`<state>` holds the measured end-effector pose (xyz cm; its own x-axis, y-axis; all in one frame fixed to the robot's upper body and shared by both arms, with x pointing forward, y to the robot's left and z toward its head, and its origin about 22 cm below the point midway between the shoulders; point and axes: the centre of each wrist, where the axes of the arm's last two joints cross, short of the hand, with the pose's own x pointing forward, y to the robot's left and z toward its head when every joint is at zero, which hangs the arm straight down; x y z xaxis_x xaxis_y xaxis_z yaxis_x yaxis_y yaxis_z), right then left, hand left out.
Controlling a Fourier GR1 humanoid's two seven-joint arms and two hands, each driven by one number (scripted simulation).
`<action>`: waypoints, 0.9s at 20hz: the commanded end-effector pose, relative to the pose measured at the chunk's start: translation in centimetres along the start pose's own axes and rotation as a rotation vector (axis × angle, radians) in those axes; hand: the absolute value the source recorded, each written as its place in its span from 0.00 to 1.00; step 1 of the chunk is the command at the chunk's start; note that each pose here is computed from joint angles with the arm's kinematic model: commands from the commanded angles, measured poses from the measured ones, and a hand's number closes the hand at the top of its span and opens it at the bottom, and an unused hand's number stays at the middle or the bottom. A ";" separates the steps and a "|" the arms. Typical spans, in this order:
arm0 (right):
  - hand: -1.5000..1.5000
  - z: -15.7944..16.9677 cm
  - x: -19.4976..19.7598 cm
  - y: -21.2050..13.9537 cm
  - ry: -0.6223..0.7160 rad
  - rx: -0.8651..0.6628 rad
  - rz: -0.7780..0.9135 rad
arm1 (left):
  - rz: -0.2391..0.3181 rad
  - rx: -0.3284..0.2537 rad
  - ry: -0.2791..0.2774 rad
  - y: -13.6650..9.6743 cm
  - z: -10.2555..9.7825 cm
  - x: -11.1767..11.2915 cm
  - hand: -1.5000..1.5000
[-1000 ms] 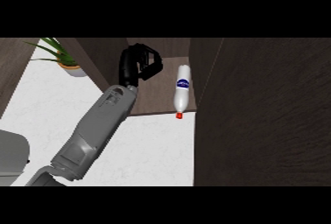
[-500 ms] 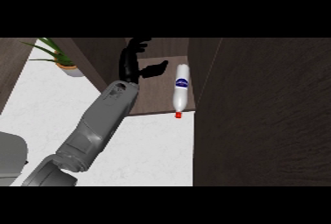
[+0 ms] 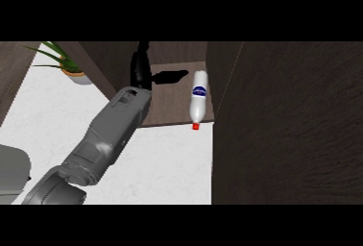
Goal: Pick up the bottled water, place it into the cabinet and close the cabinet
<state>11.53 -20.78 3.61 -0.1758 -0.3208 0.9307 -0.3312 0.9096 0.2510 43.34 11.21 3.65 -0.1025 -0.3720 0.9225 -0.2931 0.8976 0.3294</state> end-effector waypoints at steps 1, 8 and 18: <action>0.00 0.4 0.6 -0.6 0.001 -0.022 0.008 | 0.019 -0.016 -0.047 4.0 -1.0 -2.8 0.00; 0.00 -0.9 0.2 1.6 -0.022 -0.020 0.004 | 0.261 -0.073 -0.138 2.7 -1.4 -0.6 0.00; 0.00 1.3 1.3 -0.3 -0.005 -0.062 0.029 | 0.410 -0.162 -0.198 1.4 1.9 -3.1 0.00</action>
<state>10.40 -21.23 3.85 -0.1920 -0.3028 0.9335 -0.2770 0.9292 0.2445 42.82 9.88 4.08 -0.3832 -0.0442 0.9226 0.0135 0.9985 0.0535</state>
